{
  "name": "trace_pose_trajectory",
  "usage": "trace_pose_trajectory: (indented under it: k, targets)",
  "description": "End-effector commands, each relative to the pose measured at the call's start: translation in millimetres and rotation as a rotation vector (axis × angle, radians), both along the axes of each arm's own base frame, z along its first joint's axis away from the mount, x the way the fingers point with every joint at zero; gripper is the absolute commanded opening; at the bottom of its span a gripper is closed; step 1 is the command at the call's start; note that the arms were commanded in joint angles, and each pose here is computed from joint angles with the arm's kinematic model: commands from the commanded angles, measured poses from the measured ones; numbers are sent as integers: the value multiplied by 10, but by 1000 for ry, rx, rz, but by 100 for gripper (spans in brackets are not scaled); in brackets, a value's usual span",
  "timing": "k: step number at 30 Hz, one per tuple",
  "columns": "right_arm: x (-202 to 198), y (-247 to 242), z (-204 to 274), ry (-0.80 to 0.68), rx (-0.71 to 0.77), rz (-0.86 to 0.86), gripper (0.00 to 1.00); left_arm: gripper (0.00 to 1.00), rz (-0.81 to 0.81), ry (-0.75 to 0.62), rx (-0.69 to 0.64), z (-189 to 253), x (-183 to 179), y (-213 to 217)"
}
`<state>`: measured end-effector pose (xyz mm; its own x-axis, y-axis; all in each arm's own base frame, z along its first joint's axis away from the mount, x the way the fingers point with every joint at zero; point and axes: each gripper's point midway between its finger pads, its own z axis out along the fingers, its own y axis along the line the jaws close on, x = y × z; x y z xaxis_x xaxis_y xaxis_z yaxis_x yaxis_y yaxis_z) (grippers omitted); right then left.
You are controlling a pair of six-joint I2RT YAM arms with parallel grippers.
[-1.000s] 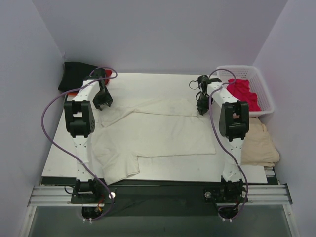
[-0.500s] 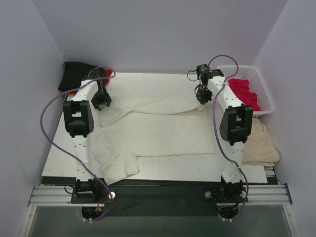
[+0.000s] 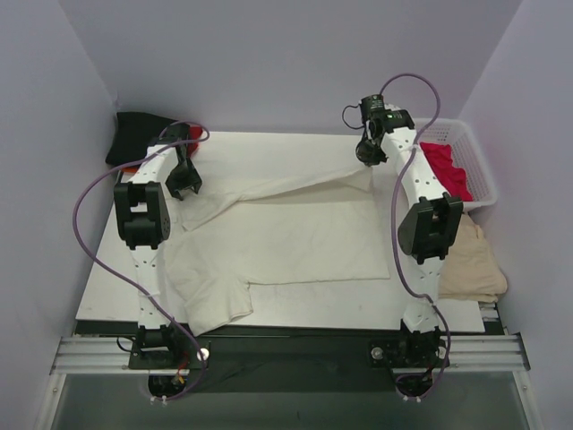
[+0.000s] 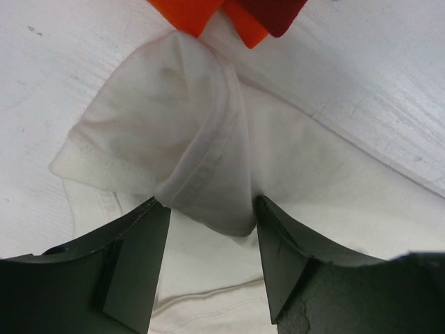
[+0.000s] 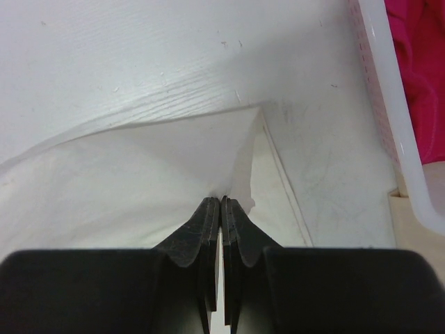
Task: Fold and stack the t-shirts
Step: Fold the flattened tshirt in 1/3 of the way
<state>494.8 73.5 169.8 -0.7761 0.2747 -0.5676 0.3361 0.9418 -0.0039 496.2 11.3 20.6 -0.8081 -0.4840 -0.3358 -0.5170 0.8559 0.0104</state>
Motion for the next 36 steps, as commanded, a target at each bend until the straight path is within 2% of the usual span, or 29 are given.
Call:
trace_pose_trajectory:
  k: [1,4,5,9,12,18,29,36]
  targets:
    - [-241,-45,-132,89,-62,25,2,63,17,106,55,-164,-261,213]
    - [-645,-53,-565,229,-91,3,0,63,21,104,56,-157,-272,215]
    - [-899,-72,-823,319,-109,0,0,63,20,105,57,-161,-279,210]
    - [-1365,-50,-1200,426,-141,-8,0,63,24,109,62,-169,-295,219]
    - [-1533,-103,-1322,455,-166,-42,0,63,30,110,69,-155,-307,231]
    - [-1489,-221,-1414,462,-190,-103,0,63,37,92,90,-56,-325,275]
    - [-1110,-541,-1260,396,-99,-217,0,63,23,37,137,334,-376,349]
    - [-994,-523,-1290,395,-65,-210,0,64,5,5,117,476,-375,309]
